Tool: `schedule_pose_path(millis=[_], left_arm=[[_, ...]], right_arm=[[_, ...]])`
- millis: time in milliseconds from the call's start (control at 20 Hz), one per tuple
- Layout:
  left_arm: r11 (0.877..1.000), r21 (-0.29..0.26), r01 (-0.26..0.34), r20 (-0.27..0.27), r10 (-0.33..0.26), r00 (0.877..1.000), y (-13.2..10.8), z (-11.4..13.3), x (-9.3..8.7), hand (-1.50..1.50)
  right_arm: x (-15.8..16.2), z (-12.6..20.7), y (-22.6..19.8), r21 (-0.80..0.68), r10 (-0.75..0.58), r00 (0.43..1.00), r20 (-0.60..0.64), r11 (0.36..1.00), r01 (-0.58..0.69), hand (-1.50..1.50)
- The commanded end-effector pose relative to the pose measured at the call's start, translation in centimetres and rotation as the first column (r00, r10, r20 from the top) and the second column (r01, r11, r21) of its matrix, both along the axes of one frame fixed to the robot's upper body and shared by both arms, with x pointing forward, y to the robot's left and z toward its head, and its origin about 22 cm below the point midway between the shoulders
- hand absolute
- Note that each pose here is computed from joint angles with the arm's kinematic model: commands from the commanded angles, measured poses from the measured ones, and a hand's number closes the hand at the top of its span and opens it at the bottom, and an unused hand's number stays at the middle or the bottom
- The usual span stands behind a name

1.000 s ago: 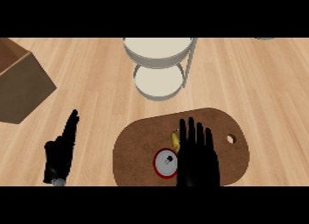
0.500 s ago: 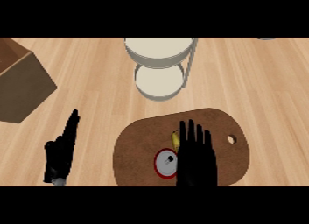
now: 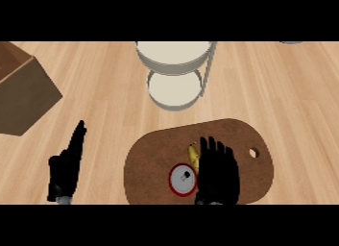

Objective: Pick the pear from the cutting board and place it in the tiered basket

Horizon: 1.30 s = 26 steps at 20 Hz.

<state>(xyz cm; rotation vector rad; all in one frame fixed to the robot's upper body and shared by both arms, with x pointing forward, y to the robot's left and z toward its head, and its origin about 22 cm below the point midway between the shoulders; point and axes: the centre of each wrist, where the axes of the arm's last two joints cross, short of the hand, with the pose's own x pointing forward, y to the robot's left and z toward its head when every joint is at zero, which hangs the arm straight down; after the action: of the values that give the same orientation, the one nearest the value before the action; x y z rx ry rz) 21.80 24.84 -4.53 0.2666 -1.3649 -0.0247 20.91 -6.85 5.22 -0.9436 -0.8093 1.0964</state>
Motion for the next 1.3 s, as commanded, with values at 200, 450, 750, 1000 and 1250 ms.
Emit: schedule_pose_path(millis=[200, 450, 750, 1000, 1250], left_arm=[[0.999, -0.031, 0.006, -0.061, -0.008, 0.998, -0.7, -1.3, -1.2, 0.0], [1.0, -0.008, 0.001, -0.057, -0.001, 0.998, -0.5, -1.3, -0.5, 0.0], [1.0, -0.006, -0.003, -0.051, 0.003, 0.999, 0.6, -0.8, -1.4, 0.0], [1.0, -0.022, 0.012, -0.08, -0.014, 0.997, 0.1, -1.6, -1.7, 0.0], [1.0, -0.014, -0.017, -0.073, 0.016, 0.997, 0.3, -1.2, -0.2, 0.0]], right_arm=[[0.8, -2.5, 0.6, -0.051, -0.084, 0.996, 0.015, 0.995, 0.084, 1.5], [0.2, -3.3, 2.0, -0.135, 0.046, 0.998, 0.051, 0.99, -0.038, 1.5], [1.7, -2.5, -1.7, -0.011, -0.195, 0.979, -0.05, 0.981, 0.195, 1.5], [1.3, -1.1, -1.0, 0.084, -0.285, 0.957, 0.048, 0.956, 0.28, 1.5], [1.1, 4.3, -1.2, 0.277, -0.362, 0.912, 0.195, 0.912, 0.303, 1.5]])
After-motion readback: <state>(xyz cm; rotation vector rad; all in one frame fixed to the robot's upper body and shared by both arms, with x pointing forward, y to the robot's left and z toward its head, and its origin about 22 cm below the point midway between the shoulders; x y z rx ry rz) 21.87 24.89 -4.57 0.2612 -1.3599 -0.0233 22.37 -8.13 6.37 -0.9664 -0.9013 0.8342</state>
